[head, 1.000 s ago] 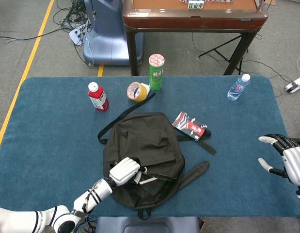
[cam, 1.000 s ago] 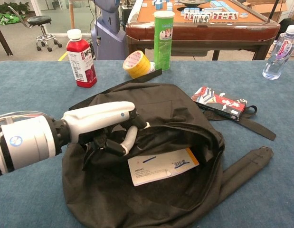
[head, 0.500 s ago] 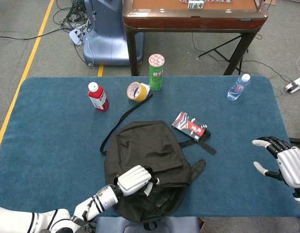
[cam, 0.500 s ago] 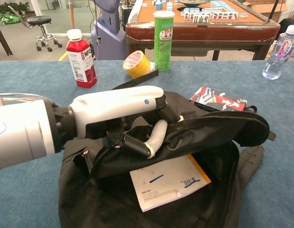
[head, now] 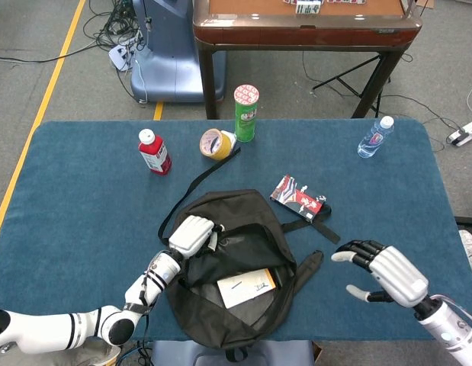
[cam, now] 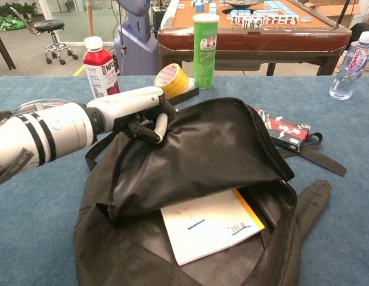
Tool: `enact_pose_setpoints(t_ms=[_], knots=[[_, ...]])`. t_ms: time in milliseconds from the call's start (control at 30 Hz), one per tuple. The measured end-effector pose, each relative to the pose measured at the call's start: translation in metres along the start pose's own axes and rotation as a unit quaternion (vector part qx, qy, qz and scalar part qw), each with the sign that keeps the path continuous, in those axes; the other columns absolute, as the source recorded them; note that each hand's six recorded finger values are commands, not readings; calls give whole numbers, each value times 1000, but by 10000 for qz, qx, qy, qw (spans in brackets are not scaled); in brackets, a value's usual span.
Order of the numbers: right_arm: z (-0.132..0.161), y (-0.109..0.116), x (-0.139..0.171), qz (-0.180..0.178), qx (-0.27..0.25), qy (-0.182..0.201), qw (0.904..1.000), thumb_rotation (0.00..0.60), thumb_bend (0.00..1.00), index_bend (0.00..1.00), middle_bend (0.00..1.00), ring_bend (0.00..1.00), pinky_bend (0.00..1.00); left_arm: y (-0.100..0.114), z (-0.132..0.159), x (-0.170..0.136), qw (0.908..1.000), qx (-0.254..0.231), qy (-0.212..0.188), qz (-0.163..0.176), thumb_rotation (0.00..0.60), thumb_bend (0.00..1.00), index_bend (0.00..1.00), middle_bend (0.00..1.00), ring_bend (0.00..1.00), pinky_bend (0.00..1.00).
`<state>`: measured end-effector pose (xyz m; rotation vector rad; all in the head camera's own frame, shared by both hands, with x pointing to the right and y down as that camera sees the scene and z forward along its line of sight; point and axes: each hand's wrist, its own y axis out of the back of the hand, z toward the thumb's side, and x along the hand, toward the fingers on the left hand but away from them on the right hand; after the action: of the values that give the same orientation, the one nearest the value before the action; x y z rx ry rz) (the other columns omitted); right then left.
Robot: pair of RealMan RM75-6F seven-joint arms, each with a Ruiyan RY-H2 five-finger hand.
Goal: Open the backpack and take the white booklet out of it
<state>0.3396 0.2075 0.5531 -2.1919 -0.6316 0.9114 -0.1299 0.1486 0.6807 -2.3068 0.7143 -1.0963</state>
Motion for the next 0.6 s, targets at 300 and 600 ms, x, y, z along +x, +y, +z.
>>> enact_pose_setpoints(t_ms=[300,600], knots=[[42,-47,-48,949,-373,835,9913,600,227,295,327,231,352,7,-12,3,9993,61,342,132,600,927,808,785,639,316],[69,-87,-84,1463,-612,1286,9789,600,227,295,327,231,352,6,-21,9,9978,92,641,130,600,927,807,784,638,316]])
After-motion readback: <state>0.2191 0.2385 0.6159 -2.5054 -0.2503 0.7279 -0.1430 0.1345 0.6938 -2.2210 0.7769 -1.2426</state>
